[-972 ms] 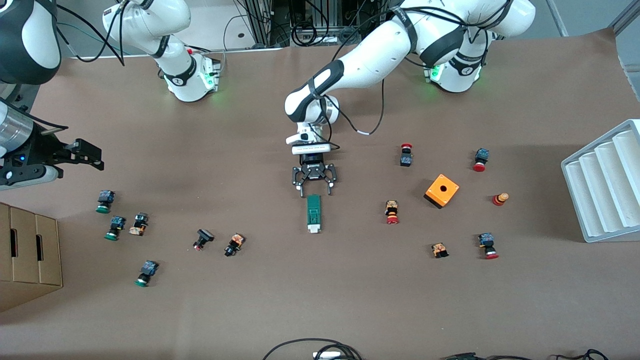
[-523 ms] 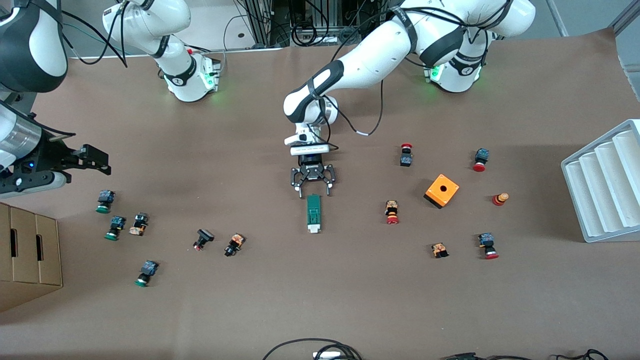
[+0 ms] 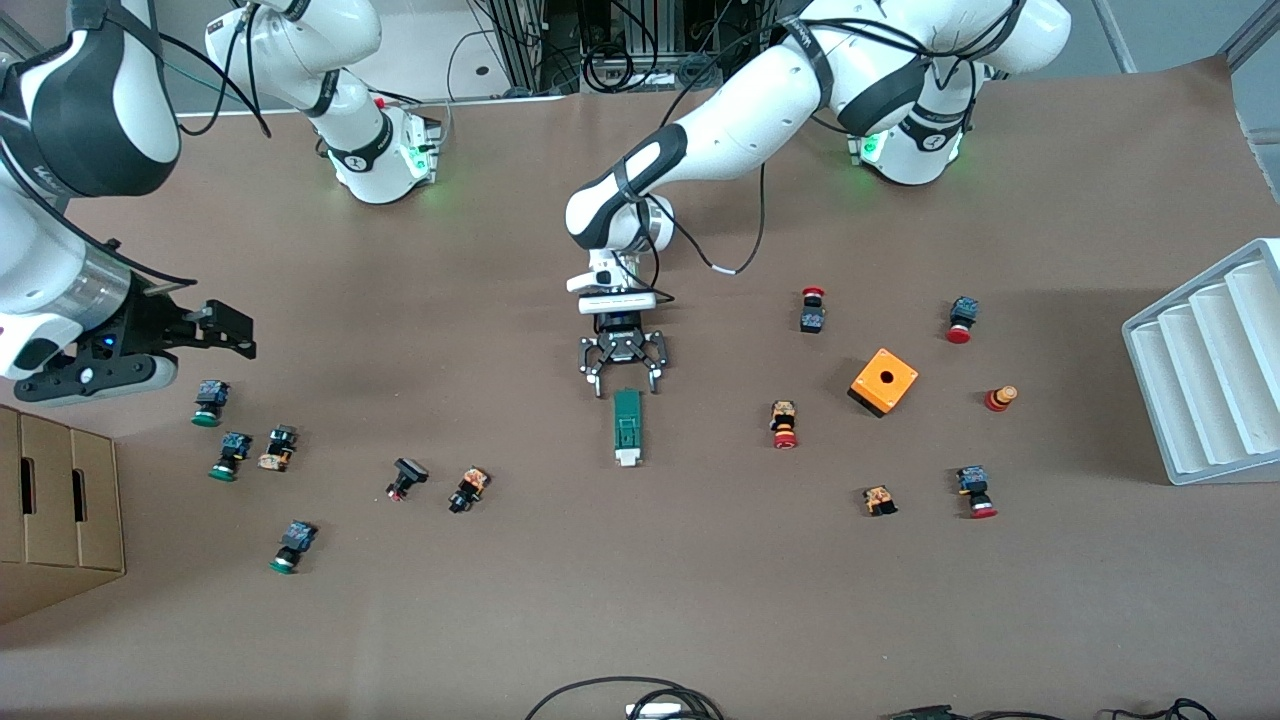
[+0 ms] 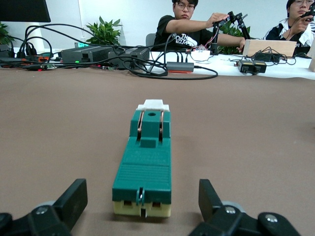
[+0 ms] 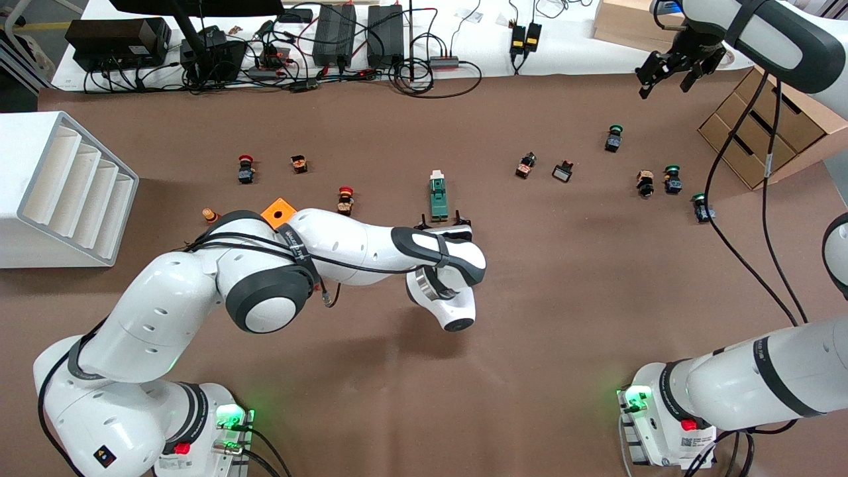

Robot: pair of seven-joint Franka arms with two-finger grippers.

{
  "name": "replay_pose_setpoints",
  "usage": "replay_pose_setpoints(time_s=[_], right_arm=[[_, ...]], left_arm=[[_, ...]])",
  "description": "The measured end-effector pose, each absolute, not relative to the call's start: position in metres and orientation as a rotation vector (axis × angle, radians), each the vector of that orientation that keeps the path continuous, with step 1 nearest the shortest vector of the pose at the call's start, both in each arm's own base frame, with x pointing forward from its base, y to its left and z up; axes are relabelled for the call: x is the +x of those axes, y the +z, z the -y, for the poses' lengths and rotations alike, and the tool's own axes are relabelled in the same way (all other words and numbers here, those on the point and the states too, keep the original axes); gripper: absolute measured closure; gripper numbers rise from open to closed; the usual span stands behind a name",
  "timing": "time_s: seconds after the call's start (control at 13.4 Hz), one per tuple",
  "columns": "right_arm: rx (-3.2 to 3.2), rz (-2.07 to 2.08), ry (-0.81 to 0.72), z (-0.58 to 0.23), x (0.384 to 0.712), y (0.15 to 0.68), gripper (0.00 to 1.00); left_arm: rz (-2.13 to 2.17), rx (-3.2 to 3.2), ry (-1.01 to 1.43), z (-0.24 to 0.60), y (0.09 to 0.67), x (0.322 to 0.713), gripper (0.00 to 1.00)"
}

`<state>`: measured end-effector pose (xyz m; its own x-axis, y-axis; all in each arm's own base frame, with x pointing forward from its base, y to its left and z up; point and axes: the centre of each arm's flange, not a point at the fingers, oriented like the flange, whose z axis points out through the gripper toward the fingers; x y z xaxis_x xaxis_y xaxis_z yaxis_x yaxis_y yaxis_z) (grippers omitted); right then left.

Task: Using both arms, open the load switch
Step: 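Grip the switch body with the left gripper while the right gripper approaches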

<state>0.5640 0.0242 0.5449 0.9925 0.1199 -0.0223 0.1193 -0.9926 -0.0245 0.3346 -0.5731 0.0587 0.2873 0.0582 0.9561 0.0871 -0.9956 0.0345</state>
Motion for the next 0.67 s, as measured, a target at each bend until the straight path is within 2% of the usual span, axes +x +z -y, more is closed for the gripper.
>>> replay_pose_setpoints(time_s=[0.45, 0.6, 0.67], right_arm=[[-3.071, -0.029, 0.081, -0.076, 0.579, 0.519, 0.00], [-3.057, -0.118, 0.105, -0.101, 0.590, 0.502, 0.00], [-3.055, -0.165, 0.113, -0.112, 0.596, 0.494, 0.00]], left_arm=[[0.146, -2.501, -1.856, 0.574, 0.058, 0.336, 0.03], [0.148, -2.501, -1.858, 0.574, 0.059, 0.336, 0.07], [0.152, -2.501, -1.861, 0.575, 0.060, 0.337, 0.14]])
